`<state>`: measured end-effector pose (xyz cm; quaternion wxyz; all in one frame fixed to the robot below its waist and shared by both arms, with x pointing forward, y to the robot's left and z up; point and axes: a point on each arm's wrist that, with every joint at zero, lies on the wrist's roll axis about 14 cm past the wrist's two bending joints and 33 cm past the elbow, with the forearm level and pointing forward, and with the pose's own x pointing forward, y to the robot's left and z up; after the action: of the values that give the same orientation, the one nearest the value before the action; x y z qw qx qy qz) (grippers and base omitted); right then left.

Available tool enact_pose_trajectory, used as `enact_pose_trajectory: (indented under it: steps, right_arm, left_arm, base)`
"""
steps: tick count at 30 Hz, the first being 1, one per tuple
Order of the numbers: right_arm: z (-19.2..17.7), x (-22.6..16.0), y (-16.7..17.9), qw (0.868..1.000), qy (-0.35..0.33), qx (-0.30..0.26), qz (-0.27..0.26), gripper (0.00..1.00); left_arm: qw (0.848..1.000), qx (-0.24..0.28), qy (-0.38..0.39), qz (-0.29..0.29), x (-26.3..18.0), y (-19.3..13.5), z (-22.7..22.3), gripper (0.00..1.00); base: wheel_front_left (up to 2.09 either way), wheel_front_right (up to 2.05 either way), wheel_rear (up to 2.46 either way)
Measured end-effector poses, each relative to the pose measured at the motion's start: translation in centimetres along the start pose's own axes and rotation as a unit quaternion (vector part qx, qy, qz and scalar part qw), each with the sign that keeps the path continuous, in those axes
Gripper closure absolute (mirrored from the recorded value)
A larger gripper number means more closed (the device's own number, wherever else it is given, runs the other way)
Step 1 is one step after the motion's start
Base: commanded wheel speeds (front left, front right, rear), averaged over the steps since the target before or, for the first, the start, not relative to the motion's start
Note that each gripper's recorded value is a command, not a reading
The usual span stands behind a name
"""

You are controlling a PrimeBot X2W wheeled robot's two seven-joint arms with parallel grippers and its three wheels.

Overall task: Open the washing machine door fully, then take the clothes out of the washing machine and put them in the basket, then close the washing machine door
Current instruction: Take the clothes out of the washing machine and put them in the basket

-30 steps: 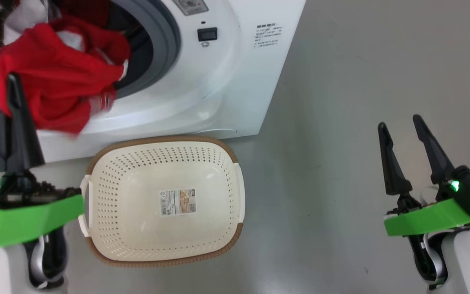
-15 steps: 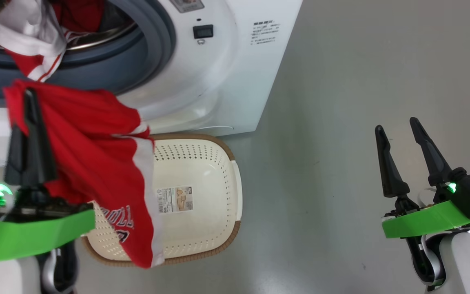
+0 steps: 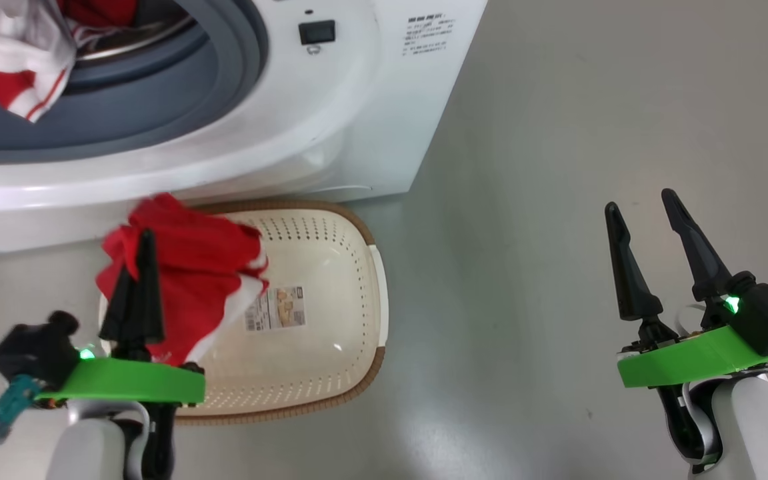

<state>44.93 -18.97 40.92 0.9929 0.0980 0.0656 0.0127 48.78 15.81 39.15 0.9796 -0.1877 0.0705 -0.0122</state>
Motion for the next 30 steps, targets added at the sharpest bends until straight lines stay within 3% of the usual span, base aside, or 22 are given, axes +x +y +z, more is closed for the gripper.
enact_pose_trajectory:
  steps: [13, 30]
  right_arm:
    - [-2.5, 1.5, -0.7, 1.000, 0.023, 0.001, -0.008, 0.00]
    - [-6.6, 3.7, -1.5, 0.998, 0.056, -0.001, -0.011, 0.00]
  left_arm:
    - [0.989, 0.009, 0.144, 0.012, 0.1, 1.2, -10.1, 1.00]
    - [0.956, 0.024, 0.292, 0.007, 0.7, 1.9, -20.1, 1.00]
  base:
    - [0.00, 0.00, 0.00]
    - [0.00, 0.00, 0.00]
